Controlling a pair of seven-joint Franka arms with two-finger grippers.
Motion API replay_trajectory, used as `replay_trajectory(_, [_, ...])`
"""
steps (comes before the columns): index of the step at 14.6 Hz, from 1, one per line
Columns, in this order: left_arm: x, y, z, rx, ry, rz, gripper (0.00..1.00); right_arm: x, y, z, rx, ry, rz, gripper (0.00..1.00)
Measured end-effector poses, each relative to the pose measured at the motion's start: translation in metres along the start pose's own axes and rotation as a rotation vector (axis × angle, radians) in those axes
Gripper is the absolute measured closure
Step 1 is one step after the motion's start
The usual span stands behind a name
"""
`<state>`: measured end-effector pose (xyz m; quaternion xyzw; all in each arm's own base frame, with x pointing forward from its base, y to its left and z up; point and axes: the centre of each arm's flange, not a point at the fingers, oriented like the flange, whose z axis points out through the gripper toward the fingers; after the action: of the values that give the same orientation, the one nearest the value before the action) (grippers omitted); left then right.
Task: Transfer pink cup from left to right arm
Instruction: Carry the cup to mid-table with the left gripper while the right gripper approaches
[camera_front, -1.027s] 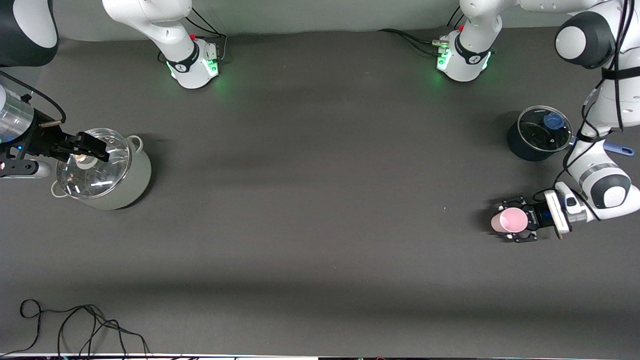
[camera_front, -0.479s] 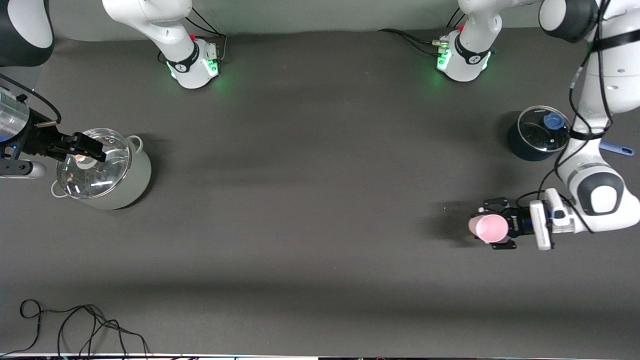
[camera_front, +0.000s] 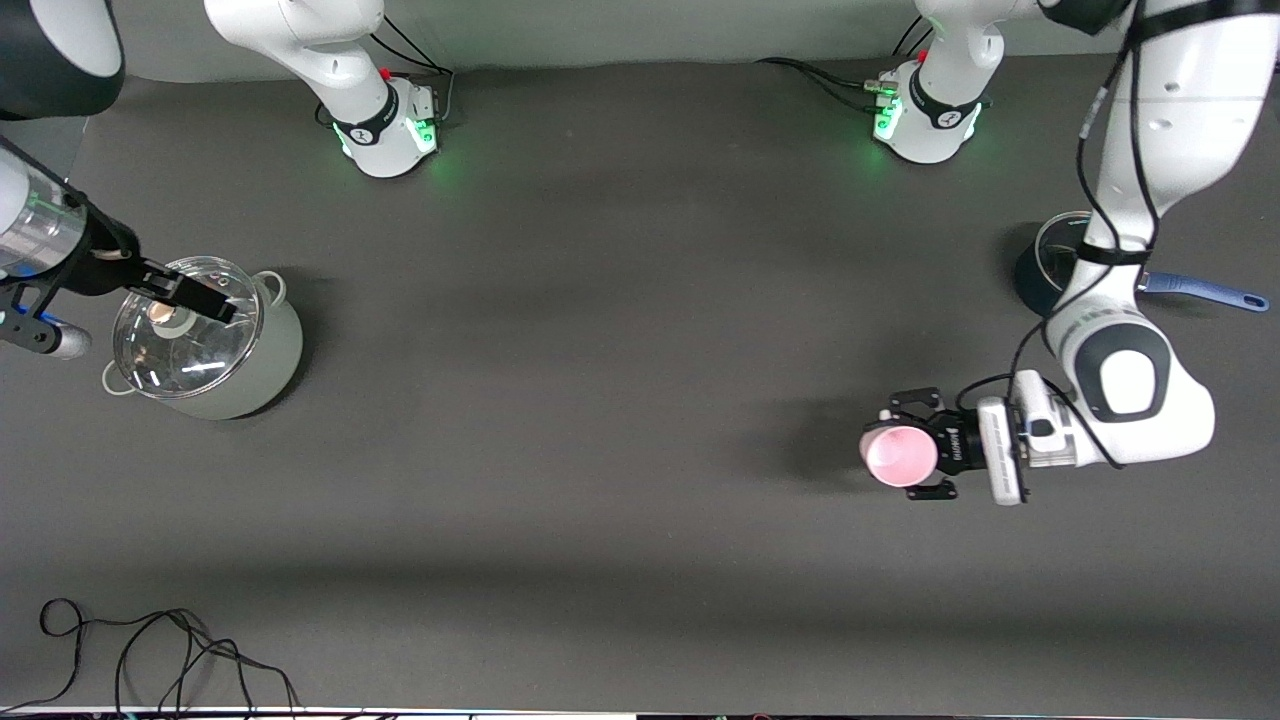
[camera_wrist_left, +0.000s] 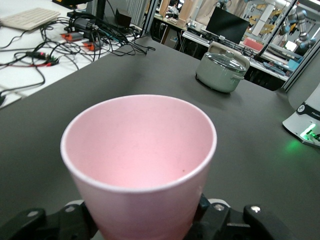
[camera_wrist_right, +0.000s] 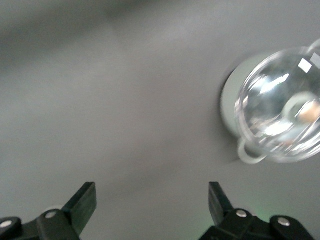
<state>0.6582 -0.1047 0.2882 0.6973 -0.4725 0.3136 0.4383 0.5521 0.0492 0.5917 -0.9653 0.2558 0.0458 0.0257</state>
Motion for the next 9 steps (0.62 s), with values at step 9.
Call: replay_trajectory(9, [0.153,0.14,0.096,-0.047,-0.037,0.263,0.37,-0.112,-0.163,-0.006,0.079,-0.089,0.55,0.0])
